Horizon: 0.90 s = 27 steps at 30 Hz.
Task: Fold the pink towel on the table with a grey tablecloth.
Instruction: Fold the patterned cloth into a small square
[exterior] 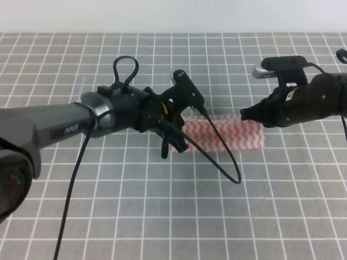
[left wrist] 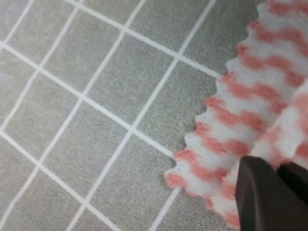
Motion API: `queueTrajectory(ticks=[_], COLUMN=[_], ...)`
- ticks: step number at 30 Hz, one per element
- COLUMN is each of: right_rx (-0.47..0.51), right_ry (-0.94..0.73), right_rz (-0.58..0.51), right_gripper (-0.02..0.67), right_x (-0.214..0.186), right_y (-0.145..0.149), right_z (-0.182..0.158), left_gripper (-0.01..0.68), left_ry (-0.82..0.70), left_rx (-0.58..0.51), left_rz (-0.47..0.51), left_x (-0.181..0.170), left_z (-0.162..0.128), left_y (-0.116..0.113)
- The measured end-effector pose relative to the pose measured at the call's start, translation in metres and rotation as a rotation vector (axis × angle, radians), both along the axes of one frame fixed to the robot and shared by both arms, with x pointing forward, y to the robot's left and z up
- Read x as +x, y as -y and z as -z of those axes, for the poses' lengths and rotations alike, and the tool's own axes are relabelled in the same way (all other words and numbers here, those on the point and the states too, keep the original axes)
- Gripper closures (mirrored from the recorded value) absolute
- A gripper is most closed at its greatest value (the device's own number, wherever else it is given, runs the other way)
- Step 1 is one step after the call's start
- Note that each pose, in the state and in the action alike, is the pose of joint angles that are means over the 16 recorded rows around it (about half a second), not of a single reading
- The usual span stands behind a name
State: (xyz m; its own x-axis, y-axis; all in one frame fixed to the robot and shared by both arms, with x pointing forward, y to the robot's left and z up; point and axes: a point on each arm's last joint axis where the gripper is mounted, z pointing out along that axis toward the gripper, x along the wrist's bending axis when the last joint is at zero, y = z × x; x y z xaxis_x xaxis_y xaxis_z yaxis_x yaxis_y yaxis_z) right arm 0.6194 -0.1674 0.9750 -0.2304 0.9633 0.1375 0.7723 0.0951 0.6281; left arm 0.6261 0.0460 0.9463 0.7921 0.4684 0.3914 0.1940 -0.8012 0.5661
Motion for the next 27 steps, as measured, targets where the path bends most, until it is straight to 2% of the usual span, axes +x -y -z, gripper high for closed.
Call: queueTrajectory(ticks=[20, 27], right_rx=[-0.009, -0.007], right_ry=[0.011, 0.022], right_rz=[-0.001, 0.001], right_gripper=[0.665, 0.617], right_x=[0.004, 0.005], right_y=[-0.001, -0.001], right_z=[0.009, 0.009], left_gripper=[0.675, 0.656], left_ry=[0.023, 0.04], left_rx=[-0.016, -0.027], left_rz=[-0.007, -0.007], left_x=[0.005, 0.006], left_z=[0.004, 0.002], left_y=[-0.001, -0.001])
